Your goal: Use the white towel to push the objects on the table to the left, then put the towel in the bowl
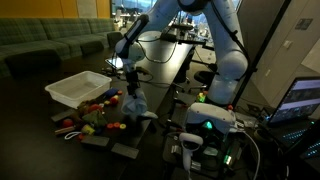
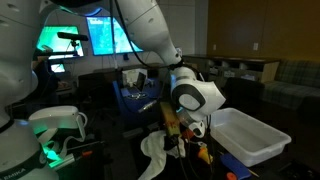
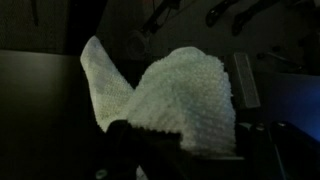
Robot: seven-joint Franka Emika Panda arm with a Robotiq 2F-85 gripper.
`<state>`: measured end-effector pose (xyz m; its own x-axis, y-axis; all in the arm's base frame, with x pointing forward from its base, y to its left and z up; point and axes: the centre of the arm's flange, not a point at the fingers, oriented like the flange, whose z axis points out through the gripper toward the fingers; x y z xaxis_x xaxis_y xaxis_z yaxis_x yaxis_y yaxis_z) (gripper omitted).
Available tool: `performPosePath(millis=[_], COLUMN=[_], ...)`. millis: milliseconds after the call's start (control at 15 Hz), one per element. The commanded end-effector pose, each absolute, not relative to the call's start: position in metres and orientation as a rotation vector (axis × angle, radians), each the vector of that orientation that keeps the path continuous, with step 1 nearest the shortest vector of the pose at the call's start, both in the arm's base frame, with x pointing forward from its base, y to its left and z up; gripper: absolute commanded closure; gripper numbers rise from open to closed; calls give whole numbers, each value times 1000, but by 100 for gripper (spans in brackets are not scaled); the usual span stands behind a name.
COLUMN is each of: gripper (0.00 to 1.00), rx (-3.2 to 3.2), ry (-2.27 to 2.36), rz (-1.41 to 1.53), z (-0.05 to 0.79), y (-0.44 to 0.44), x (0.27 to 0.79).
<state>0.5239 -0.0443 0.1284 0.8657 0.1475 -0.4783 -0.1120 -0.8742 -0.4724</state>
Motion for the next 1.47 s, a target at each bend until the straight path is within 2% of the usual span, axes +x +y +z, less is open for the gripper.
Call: performPosePath(millis=[0,67,400,1067,1400], gripper=[96,100,100,99,99], rx=[-2521,-2512,-2513,-2718,-2719], ry=[-95,-95,-35,121,114], rz=[755,767,768,396,410], z=[147,148,129,94,99], y=[-45,-44,-24,21,68], x=[473,463,422,366,341])
